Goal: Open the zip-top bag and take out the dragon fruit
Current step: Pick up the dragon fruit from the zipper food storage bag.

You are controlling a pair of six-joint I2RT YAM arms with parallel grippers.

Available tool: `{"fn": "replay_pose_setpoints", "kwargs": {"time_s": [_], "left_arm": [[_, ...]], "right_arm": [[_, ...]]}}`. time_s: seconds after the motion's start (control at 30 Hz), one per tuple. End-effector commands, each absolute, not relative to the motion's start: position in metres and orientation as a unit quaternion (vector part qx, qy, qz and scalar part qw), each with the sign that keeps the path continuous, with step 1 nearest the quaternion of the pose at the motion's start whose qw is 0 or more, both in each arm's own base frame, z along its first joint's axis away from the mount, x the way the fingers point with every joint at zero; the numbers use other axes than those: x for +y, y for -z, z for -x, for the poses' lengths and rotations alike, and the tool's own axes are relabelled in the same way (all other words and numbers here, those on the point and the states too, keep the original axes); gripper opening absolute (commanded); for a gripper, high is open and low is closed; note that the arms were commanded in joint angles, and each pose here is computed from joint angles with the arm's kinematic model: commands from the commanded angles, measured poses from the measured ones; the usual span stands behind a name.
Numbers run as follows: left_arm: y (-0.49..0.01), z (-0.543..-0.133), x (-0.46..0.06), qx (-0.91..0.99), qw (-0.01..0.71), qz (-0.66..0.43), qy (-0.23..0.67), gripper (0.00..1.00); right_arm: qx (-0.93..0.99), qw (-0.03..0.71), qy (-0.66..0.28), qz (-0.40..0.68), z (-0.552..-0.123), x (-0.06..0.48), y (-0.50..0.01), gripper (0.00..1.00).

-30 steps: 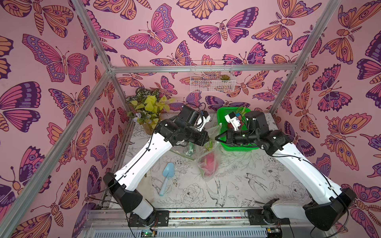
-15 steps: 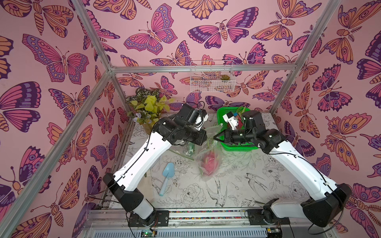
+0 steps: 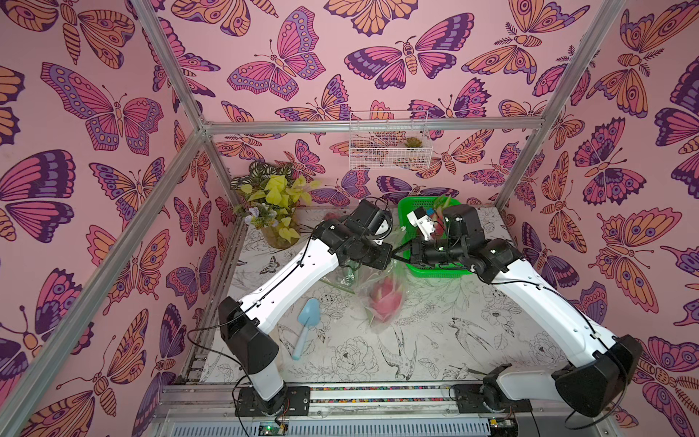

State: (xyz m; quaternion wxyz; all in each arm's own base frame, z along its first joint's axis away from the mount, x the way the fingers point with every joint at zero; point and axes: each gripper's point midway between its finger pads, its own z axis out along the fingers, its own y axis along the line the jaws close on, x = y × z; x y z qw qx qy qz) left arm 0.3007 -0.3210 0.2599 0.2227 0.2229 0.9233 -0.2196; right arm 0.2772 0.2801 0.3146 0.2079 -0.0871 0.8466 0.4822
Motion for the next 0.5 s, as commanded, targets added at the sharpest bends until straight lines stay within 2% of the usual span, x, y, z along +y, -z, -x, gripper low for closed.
{"fn": "replay_pose_setpoints", "kwargs": {"time_s": [0.0, 0.13, 0.47], "left_arm": [[-0.241, -0.306, -0.324, 0.932, 0.213, -0.212, 0.204, 0.34], [-0.226, -0.314, -0.329, 0.934, 0.212, -0.202, 0.204, 0.41], [-0.206, -0.313, -0.344, 0.935, 0.179, -0.2, 0.233, 0.41]], "right_arm": [[0.835, 0.22, -0.493, 0.108, -0.273, 0.281, -0.325, 0.0], [0.839, 0.221, -0.485, 0.11, -0.272, 0.278, -0.322, 0.0], [0.876, 0.224, -0.418, 0.082, -0.274, 0.255, -0.286, 0.0]]}}
